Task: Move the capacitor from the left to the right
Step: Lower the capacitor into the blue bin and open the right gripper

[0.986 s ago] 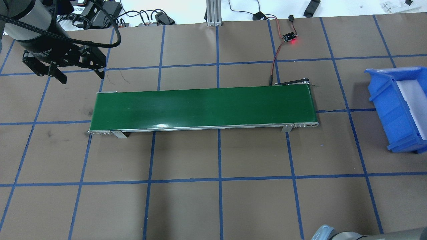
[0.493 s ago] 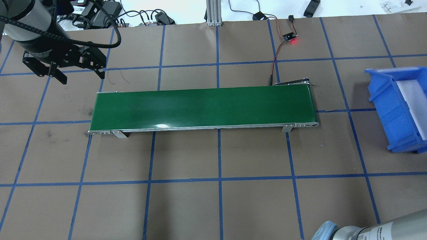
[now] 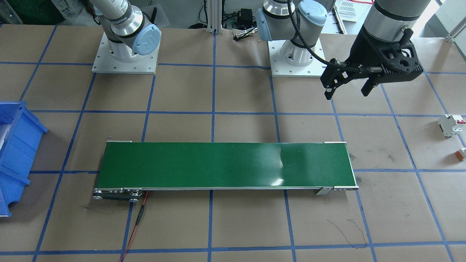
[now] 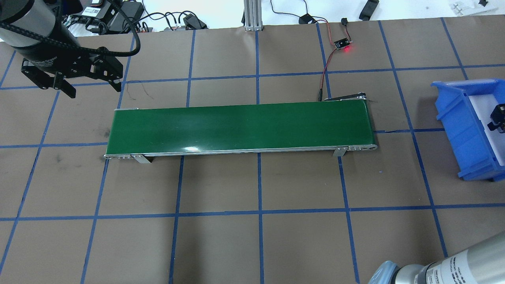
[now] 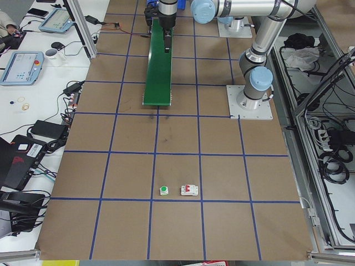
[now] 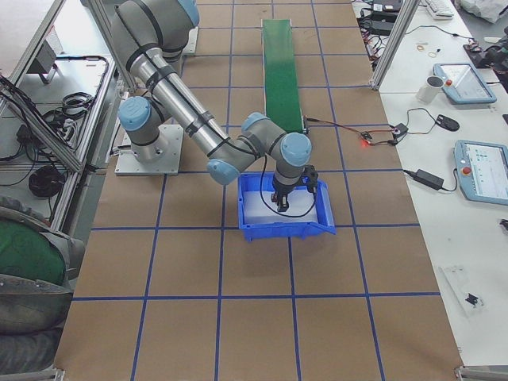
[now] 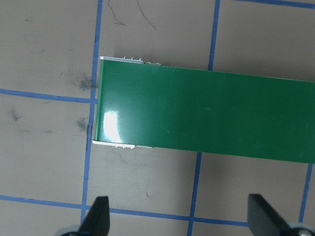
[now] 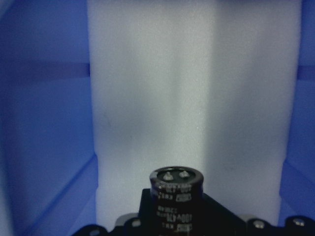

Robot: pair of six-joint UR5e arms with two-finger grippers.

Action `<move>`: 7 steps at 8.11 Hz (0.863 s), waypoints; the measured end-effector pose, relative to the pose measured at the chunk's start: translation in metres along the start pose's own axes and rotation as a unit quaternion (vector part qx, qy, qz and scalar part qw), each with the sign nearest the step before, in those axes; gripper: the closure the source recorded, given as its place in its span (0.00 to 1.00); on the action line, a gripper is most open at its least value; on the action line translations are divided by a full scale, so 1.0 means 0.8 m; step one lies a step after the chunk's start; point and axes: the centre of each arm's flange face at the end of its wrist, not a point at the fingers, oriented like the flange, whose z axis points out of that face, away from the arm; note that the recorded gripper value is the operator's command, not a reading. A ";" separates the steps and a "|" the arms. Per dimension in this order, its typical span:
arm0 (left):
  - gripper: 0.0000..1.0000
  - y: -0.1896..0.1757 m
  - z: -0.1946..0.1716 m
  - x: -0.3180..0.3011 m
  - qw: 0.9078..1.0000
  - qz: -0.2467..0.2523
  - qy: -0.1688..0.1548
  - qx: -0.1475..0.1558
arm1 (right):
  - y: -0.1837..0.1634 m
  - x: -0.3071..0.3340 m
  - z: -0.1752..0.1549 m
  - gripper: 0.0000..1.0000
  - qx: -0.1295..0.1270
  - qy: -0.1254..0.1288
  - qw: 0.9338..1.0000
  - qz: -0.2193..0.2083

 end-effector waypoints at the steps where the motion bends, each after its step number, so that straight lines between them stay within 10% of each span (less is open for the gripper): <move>1: 0.00 0.003 -0.002 0.000 1.000 0.000 0.001 0.002 | -0.003 0.003 0.013 1.00 -0.002 -0.006 1.000 0.000; 4: 0.00 0.006 -0.005 0.001 1.000 0.000 0.002 0.004 | -0.012 0.006 0.032 0.58 0.007 -0.017 1.000 0.000; 7: 0.00 0.007 -0.006 0.000 1.000 0.000 0.001 0.004 | -0.021 0.005 0.021 0.40 0.048 -0.018 0.999 -0.011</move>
